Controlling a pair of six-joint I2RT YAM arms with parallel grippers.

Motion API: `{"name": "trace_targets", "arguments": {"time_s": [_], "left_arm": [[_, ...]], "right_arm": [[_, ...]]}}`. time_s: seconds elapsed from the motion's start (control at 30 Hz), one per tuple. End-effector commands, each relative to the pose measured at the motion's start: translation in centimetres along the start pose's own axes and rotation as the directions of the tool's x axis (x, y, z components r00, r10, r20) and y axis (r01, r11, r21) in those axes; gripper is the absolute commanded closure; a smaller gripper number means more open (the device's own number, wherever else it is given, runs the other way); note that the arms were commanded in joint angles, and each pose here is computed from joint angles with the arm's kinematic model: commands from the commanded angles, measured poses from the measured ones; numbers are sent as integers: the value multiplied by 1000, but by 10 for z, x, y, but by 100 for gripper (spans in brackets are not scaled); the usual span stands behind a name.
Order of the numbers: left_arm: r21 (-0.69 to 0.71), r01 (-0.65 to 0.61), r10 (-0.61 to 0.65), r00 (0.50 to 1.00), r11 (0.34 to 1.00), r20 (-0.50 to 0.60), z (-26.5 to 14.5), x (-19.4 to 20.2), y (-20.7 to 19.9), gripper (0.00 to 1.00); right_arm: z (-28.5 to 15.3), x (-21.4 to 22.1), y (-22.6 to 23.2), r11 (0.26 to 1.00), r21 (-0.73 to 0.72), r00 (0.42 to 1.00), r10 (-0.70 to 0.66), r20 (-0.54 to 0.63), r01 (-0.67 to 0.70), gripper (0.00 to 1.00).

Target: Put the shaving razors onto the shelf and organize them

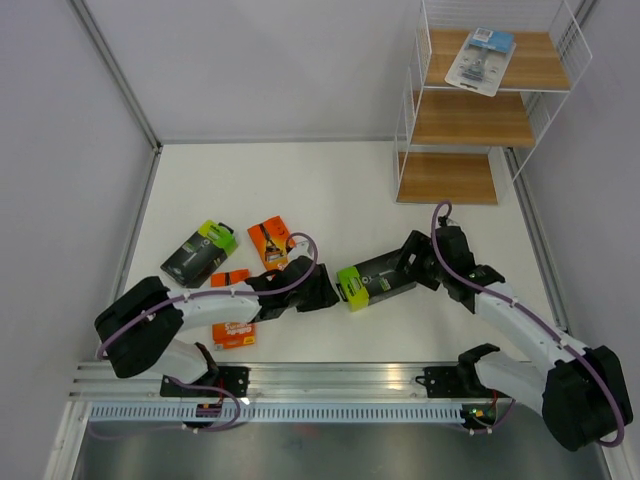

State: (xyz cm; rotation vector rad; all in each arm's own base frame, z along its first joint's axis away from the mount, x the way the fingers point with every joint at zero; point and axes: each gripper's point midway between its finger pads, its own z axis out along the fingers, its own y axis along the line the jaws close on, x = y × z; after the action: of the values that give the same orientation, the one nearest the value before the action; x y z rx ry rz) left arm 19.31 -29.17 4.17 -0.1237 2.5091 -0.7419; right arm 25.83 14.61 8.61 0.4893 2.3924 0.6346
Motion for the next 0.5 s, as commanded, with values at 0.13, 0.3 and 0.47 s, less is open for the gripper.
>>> {"name": "trace_targets", "arguments": {"time_s": [0.13, 0.3, 0.47], "left_arm": [[135, 62, -71, 995, 989, 64, 8, -30, -37, 40], [155, 68, -79, 995, 986, 66, 1, -31, -38, 40], [126, 92, -103, 991, 988, 85, -1, -31, -28, 41]], "right_arm": [[-22, -2, 2, 999, -30, 999, -13, 36, 14, 17], [-24, -3, -4, 1000, -4, 998, -27, 51, 28, 17], [-14, 9, -6, 1000, -14, 1000, 9, 3, -9, 17]]}}
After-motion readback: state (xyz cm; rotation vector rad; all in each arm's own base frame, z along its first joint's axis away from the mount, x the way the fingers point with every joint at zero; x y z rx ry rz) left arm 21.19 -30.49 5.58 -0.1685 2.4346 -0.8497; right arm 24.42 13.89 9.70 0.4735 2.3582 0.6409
